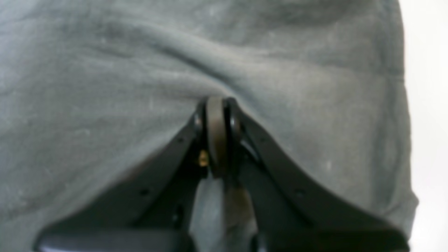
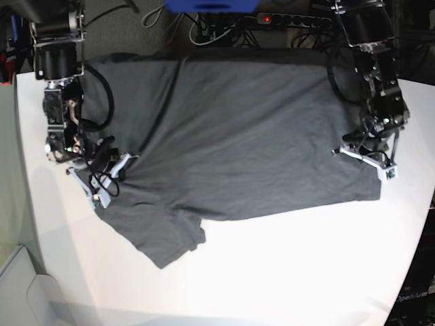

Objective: Layout the t-shirt on the table in an organized manner, then fold the t-shirt properly
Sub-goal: 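Grasp the t-shirt with both grippers and pull the edges apart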

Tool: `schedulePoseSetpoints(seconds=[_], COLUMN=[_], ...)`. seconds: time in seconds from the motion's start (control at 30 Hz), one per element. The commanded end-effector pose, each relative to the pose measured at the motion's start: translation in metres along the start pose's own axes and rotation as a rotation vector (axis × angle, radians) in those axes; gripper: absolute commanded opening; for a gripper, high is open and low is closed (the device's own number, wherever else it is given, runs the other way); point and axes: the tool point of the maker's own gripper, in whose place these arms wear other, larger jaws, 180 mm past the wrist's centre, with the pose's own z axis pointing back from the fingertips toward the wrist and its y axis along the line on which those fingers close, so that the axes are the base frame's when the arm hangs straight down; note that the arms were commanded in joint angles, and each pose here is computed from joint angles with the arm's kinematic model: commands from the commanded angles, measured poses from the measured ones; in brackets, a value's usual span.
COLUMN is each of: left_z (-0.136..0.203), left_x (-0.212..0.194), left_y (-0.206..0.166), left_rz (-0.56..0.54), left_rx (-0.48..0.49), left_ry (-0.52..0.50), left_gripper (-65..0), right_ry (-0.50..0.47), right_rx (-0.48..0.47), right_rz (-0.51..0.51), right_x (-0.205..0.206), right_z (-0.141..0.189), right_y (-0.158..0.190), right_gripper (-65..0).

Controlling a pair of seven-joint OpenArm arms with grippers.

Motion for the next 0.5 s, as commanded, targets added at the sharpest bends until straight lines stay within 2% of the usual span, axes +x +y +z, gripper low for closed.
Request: schedulePoseSetpoints(seconds=[0.0, 0.17, 0.27, 0.47], left_z=[0.004, 0.002, -0.008, -0.024], left_x=[0.011, -0.004, -0.023, -0.013], left_y=[0.003, 0.011, 0.018, 0.012], left_rz=[-0.009, -0.006, 0.006, 0.033], left_rx=[0.005, 0.022, 0.035, 0.026], left_ry=[-0.036, -0.008, 0.053, 0.052], left_gripper=[-64.9, -64.9, -64.9, -64.9], right_ry=[0.119, 0.117, 0.117, 0.117], right_rx=[-0.076, -0.073, -0.072, -0.073], right_rz=[0.016, 0.015, 0.015, 0.015], right_x=[-0.026, -0.026, -0.026, -0.026], right_z=[0.002, 0.002, 0.002, 0.002], right_y=[-0.019, -0.018, -0.017, -0.018], right_gripper=[-64.4, -64.4, -64.4, -64.4])
